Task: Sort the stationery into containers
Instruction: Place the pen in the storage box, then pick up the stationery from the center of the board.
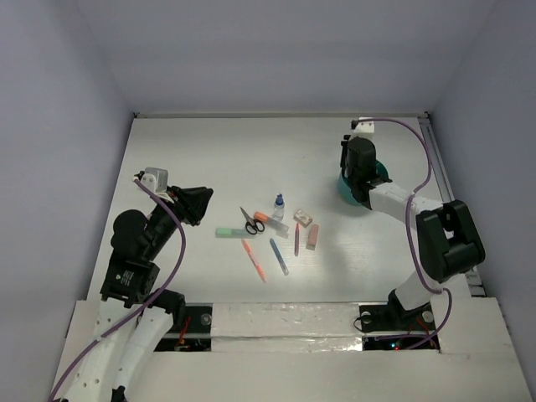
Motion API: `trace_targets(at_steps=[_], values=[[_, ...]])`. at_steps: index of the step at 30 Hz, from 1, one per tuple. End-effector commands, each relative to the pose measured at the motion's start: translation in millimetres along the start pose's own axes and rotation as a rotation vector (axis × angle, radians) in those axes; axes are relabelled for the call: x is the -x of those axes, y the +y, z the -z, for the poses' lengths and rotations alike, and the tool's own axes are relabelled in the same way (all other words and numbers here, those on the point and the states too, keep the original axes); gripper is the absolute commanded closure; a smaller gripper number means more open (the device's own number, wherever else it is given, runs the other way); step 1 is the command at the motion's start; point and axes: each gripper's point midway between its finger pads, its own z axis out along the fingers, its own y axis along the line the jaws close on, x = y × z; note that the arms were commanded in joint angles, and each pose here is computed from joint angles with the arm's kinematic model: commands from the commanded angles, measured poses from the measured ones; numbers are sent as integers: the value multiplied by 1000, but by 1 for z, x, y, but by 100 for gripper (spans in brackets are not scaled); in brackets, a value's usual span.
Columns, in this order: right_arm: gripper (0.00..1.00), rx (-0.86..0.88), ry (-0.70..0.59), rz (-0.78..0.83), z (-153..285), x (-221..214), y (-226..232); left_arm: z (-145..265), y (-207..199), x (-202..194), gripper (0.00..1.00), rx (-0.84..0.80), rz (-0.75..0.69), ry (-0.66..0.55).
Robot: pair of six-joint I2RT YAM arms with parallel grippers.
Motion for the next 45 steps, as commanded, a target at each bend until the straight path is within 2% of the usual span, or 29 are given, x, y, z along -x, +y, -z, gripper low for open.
trace_targets(at_steps=[1,12,15,16,20,21,24,25,29,30,31,32,34,38,40,45], values=[[76,-26,-126,-85,9,36,-6,-2,-7,10,81,-38,-22,-42],[51,-5,-127,-93,18,35,-7,-2,-8,11,81,-40,-21,-43],[50,-4,-126,-93,20,36,-8,-2,-8,11,81,-38,-23,-44],[45,0,-130,-98,21,39,-8,-3,-7,10,81,-38,-22,-42],[44,65,-125,-129,32,48,0,-3,-7,10,81,-38,-20,-39],[45,93,-123,-140,36,51,4,-3,-7,9,81,-39,-20,-37],[90,284,-76,-165,55,54,37,-4,-7,10,81,-38,-19,-40],[100,403,-44,-177,67,52,60,-4,-7,10,81,-38,-21,-40],[99,682,81,-171,107,29,114,-4,-6,10,81,-34,-20,-41],[93,733,93,-165,117,26,123,-4,-6,10,81,-32,-20,-40],[67,814,124,-158,133,16,138,-3,-6,10,81,-30,-20,-40],[48,859,127,-151,142,13,146,-4,-6,10,81,-31,-18,-38],[20,956,164,-114,160,0,162,-3,-6,10,81,-32,-20,-41],[9,1075,213,8,188,-26,194,-3,-4,11,81,-26,-21,-45],[9,1099,224,70,196,-38,207,-3,-5,12,81,-28,-20,-48],[12,1024,260,97,174,-53,218,-2,-5,12,81,-27,-20,-50]])
